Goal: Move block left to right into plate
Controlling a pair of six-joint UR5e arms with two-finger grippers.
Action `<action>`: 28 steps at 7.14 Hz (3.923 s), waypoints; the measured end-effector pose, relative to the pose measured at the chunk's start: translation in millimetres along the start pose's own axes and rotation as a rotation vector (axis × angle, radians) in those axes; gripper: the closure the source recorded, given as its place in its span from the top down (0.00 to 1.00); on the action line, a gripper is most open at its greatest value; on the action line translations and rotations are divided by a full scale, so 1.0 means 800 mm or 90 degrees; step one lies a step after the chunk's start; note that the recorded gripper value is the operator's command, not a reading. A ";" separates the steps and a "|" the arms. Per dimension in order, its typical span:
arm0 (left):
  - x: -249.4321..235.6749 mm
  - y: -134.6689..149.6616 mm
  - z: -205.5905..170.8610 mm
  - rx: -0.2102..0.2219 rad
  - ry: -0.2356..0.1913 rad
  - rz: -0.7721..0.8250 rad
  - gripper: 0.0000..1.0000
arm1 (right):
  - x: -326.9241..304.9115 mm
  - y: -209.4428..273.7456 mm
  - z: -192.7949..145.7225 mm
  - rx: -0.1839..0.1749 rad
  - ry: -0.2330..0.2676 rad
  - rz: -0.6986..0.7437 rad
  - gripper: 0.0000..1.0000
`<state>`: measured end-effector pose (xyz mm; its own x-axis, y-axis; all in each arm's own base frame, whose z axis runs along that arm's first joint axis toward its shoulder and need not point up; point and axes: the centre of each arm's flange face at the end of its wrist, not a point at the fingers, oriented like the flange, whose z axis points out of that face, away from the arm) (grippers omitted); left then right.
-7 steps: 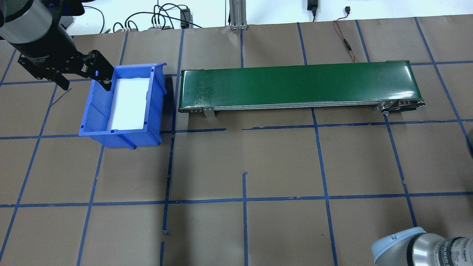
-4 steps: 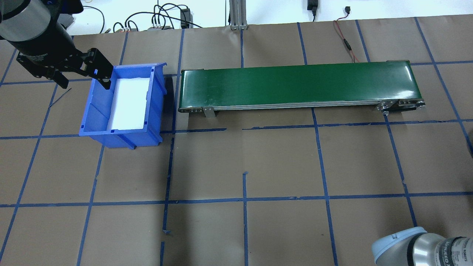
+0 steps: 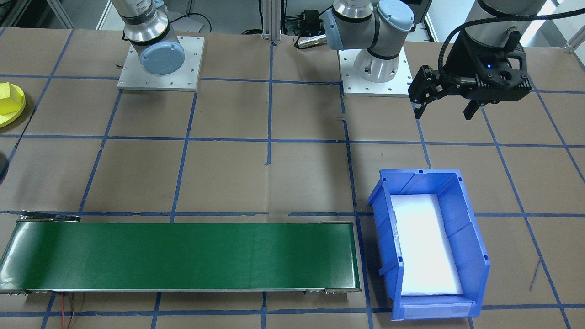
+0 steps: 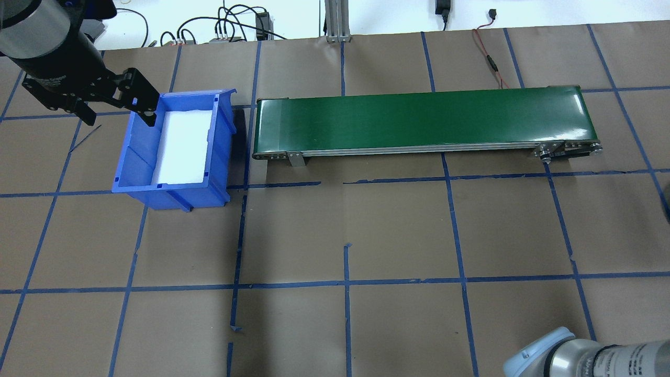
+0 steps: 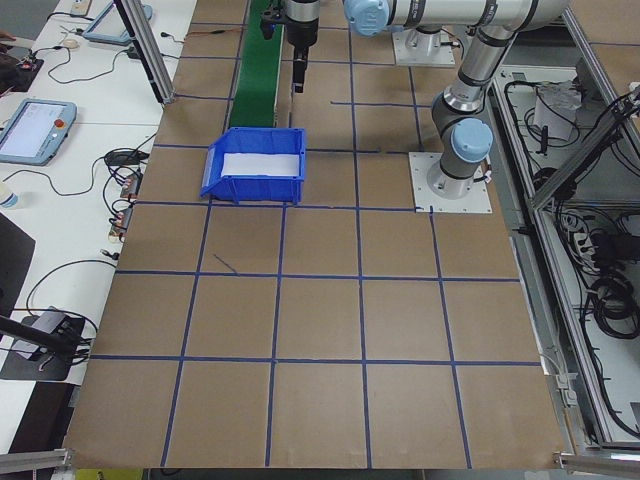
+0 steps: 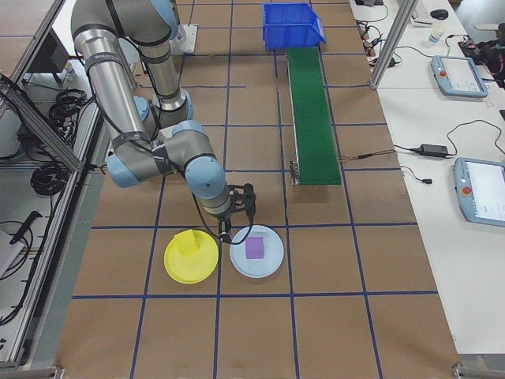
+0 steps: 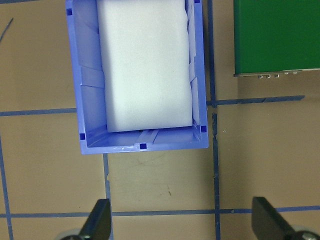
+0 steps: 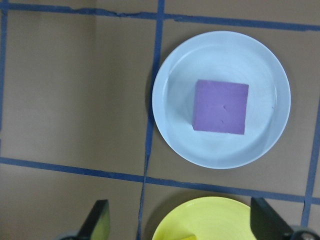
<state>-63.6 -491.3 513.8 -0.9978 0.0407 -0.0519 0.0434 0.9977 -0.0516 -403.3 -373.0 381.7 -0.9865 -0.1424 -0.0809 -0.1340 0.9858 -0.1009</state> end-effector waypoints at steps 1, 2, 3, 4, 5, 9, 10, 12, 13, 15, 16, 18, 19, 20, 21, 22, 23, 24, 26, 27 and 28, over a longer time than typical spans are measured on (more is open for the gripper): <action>0.000 0.000 0.000 0.000 0.000 0.000 1.00 | -0.033 -0.041 -0.023 0.000 0.006 -0.027 1.00; 0.000 0.000 -0.001 0.001 -0.001 0.000 1.00 | -0.075 -0.071 -0.043 0.000 0.008 -0.041 1.00; 0.000 -0.001 -0.003 0.003 -0.001 0.000 1.00 | -0.128 -0.089 -0.064 -0.006 -0.003 -0.036 1.00; 0.000 -0.001 -0.005 0.005 -0.001 0.001 1.00 | -0.189 -0.104 -0.084 -0.012 -0.007 -0.041 1.00; 0.001 0.000 -0.005 0.006 -0.001 0.001 1.00 | -0.245 -0.119 -0.095 -0.016 -0.011 -0.070 1.00; 0.002 0.006 -0.008 0.010 0.003 0.000 1.00 | -0.443 -0.187 -0.095 -0.043 -0.029 -0.121 1.00; 0.003 0.007 -0.007 0.010 0.004 0.001 1.00 | -0.490 -0.196 -0.092 -0.049 -0.029 -0.094 1.00; 0.003 0.008 -0.004 0.008 0.005 0.001 1.00 | -0.615 -0.203 -0.080 -0.060 -0.019 -0.007 1.00; 0.004 0.009 -0.003 0.008 0.006 0.001 1.00 | -0.669 -0.202 -0.073 -0.053 -0.009 0.041 1.00; 0.004 0.009 -0.002 0.007 0.006 0.001 1.00 | -0.723 -0.200 -0.064 -0.029 0.009 0.096 1.00; 0.004 0.009 -0.001 0.006 0.006 0.001 1.00 | -0.728 -0.200 -0.061 -0.027 0.018 0.103 1.00; 0.004 0.009 -0.001 0.007 0.007 0.001 1.00 | -0.727 -0.200 -0.059 -0.027 0.023 0.109 1.00; 0.004 0.009 -0.001 0.007 0.007 0.001 1.00 | -0.727 -0.200 -0.059 -0.028 0.023 0.109 1.00; 0.004 0.010 -0.001 0.007 0.008 0.002 1.00 | -0.727 -0.200 -0.058 -0.028 0.022 0.109 1.00; 0.004 0.010 -0.002 0.008 0.008 0.002 1.00 | -0.725 -0.201 -0.058 -0.027 0.022 0.110 1.00; 0.004 0.010 -0.002 0.008 0.008 0.002 1.00 | -0.725 -0.203 -0.060 -0.020 0.022 0.110 1.00; 0.004 0.010 -0.002 0.009 0.008 0.002 1.00 | -0.728 -0.206 -0.064 0.001 0.021 0.107 1.00; 0.005 0.010 -0.003 0.009 0.008 0.002 1.00 | -0.728 -0.214 -0.069 0.022 0.017 0.106 1.00; 0.005 0.011 -0.003 0.010 0.008 0.002 1.00 | -0.727 -0.248 -0.083 0.026 0.011 0.109 1.00; 0.005 0.011 -0.003 0.009 0.008 0.002 1.00 | -0.727 -0.261 -0.088 0.008 0.013 0.110 1.00; 0.005 0.011 -0.002 0.008 0.009 0.002 1.00 | -0.726 -0.264 -0.087 -0.002 0.015 0.111 1.00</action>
<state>-67.1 -482.2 514.8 -0.9983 0.0445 -0.0382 0.0469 0.9968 -0.0647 191.6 -492.5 519.4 -0.9968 0.0330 -0.0731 0.0391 0.9957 -0.0840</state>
